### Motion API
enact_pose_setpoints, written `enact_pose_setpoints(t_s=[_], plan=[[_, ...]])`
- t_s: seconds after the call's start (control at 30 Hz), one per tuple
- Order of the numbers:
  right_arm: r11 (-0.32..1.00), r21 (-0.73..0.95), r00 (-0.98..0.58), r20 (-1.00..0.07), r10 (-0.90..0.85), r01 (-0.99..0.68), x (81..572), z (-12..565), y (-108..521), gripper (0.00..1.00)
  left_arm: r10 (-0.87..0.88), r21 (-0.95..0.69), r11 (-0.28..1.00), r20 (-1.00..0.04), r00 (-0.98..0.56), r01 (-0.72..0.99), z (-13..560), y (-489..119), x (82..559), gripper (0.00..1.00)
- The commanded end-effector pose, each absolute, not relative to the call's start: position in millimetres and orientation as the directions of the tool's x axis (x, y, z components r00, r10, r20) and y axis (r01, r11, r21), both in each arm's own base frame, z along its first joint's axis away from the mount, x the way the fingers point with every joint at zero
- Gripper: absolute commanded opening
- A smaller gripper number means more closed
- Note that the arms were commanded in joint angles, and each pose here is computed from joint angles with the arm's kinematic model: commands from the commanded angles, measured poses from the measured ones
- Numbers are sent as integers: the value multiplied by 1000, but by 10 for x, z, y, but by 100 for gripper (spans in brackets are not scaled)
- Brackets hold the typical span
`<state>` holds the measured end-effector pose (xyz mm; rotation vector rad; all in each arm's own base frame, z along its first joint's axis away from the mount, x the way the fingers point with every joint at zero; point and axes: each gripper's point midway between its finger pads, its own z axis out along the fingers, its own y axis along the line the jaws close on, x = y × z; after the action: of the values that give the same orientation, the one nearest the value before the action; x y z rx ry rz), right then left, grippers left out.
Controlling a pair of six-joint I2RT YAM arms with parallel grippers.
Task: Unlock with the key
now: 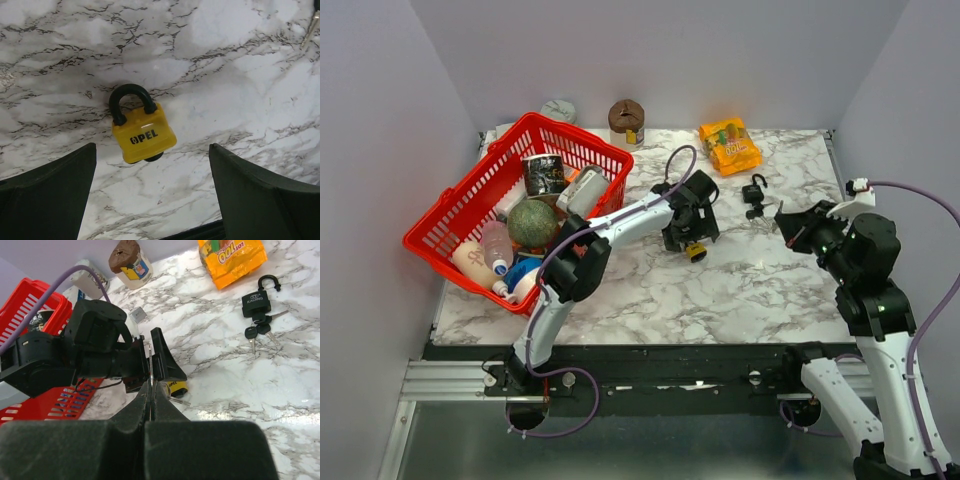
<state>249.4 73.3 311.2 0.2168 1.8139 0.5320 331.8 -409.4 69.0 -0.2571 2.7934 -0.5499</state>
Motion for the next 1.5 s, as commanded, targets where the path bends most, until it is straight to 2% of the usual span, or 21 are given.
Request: enact_pose_setpoints(t_s=[0.0,0.3,0.37,0.67,0.77,0.83,0.87,0.93,0.97,1.0,1.03,1.1,1.13,1.2,1.37,1.47], plan=[[887,444,-303,-869,392,-124,2458,3084,708,1,-329,-353,902,-188,-925,-249,469,-4097,3319,99],[896,429,-284,-879,384,-114,2436,3085,664,1,-327,-288,918,-158,-932,-273,227,-4030,3291,88],[896,429,-287,-878,384,-113,2442,3078,665,1,-319,-286,920,-155,-935,-266,202,-4034,3286,83],[894,434,-295,-874,386,-114,2474,3055,682,1,-284,-273,932,-143,-948,-239,141,-4049,3201,74],[893,434,-299,-873,386,-116,2475,3045,687,1,-249,-261,943,-149,-957,-205,104,-4068,3176,66],[893,435,-300,-873,385,-118,2474,3045,692,1,-222,-239,954,-150,-964,-182,49,-4041,3159,56],[893,435,-301,-872,386,-116,2475,3038,689,1,-216,-237,955,-152,-964,-177,58,-4035,3159,55],[894,433,-301,-873,384,-117,2469,3034,688,1,-200,-232,959,-155,-968,-161,44,-4012,3143,41],[893,434,-303,-872,384,-117,2466,3031,691,1,-197,-233,960,-156,-968,-158,49,-4006,3139,39],[894,432,-308,-872,382,-115,2469,3010,691,1,-193,-237,960,-161,-968,-152,67,-4008,3142,25],[895,431,-309,-872,380,-116,2469,3003,693,1,-186,-244,959,-170,-968,-141,99,-4009,3149,22],[896,428,-317,-872,374,-117,2470,2981,698,1,-178,-254,958,-176,-968,-130,144,-4018,3153,3],[898,422,-322,-873,367,-120,2471,2959,698,1,-176,-273,954,-187,-966,-121,224,-4044,3170,0],[900,413,-331,-877,349,-144,2464,2958,731,1,-173,-304,947,-203,-964,-106,345,-4087,3197,0],[863,332,-403,-899,169,-380,2386,2865,1049,1,-175,-444,895,-268,-947,-40,1002,-4237,3246,0],[820,325,-449,-888,94,-472,2327,2731,1187,1,-194,-538,843,-261,-946,-24,1375,-4242,3112,0]])
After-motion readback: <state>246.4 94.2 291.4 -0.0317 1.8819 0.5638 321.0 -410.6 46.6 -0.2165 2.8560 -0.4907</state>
